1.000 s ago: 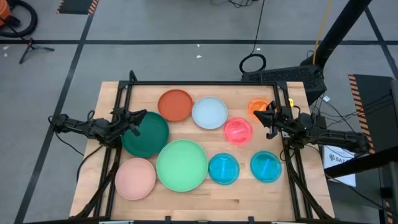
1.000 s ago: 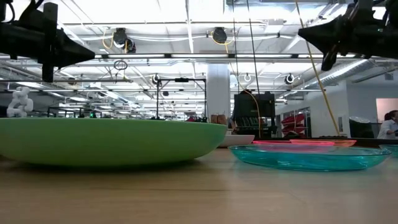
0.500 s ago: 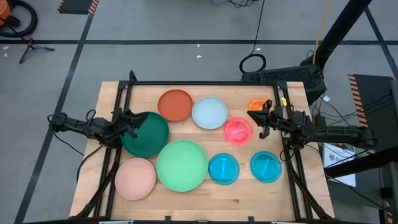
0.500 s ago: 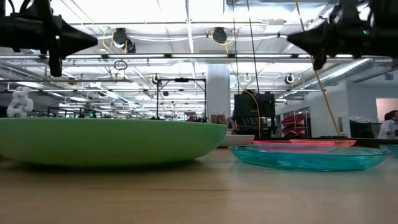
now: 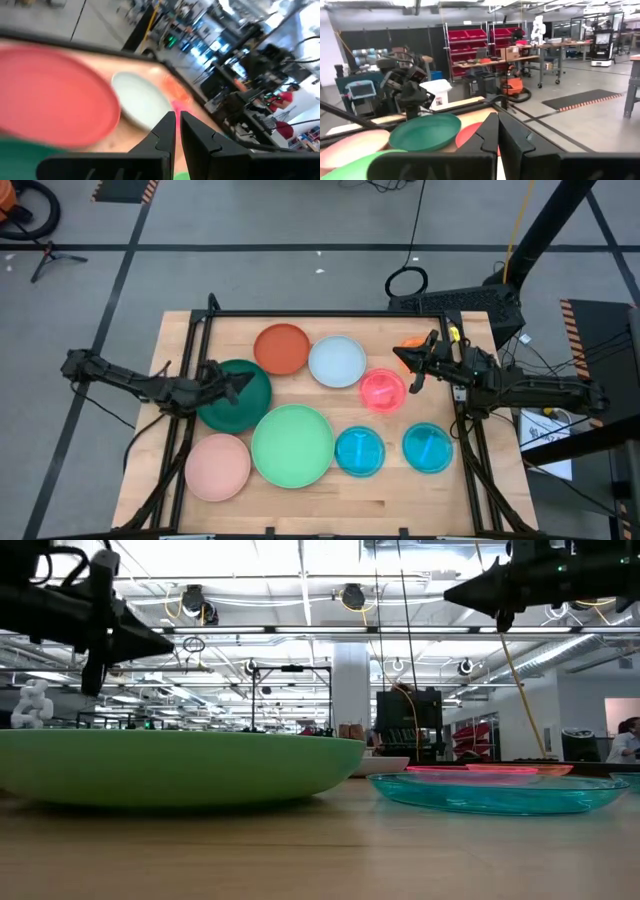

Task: Stack plastic plates
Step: Stack the dark green plate on top of the green plate

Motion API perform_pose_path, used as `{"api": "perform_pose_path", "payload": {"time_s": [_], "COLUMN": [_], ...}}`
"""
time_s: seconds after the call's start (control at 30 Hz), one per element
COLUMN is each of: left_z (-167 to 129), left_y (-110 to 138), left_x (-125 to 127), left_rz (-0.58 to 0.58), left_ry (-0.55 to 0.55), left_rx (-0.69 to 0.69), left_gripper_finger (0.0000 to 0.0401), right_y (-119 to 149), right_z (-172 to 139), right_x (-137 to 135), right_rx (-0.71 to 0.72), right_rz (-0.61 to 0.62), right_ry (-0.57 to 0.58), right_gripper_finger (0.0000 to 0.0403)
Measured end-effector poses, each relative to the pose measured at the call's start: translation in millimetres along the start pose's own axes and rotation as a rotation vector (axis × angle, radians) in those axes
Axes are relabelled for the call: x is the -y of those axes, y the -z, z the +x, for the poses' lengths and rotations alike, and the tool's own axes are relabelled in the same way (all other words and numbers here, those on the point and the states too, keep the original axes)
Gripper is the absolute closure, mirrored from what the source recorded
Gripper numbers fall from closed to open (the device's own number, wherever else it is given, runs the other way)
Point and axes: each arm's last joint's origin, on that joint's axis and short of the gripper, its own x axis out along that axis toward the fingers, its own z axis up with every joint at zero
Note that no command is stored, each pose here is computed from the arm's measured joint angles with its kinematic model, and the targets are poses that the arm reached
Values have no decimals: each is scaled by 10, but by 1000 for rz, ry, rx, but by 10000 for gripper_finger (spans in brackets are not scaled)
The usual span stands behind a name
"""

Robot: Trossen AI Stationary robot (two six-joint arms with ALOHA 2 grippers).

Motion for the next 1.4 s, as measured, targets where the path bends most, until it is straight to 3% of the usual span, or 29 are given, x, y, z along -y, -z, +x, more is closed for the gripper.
{"api": "perform_pose_path", "payload": {"time_s": [0.2,0.4,0.5,0.73,1.07,1.4], "left_z": [151,297,389,654,833,864], "left_y": [13,-38,-49,-1,92,133], "left_x": [179,347,443,601,482,467], "left_rz": [30,140,176,230,172,139], "left_ry": [-162,-471,-565,-624,-727,-740], "left_rx": [-109,-288,-356,-436,-443,-450], "left_gripper_finger": [368,368,368,368,366,282], "right_y": [-33,-40,-40,-45,-25,-18], "right_z": [1,3,3,4,4,4], "right_x": [3,17,16,15,16,17], "right_rx": [32,38,38,39,17,10], "right_rz": [-12,-13,-13,-10,28,1], "right_ry": [2,11,10,8,6,8], "right_gripper_finger": [402,402,402,402,402,375]}}
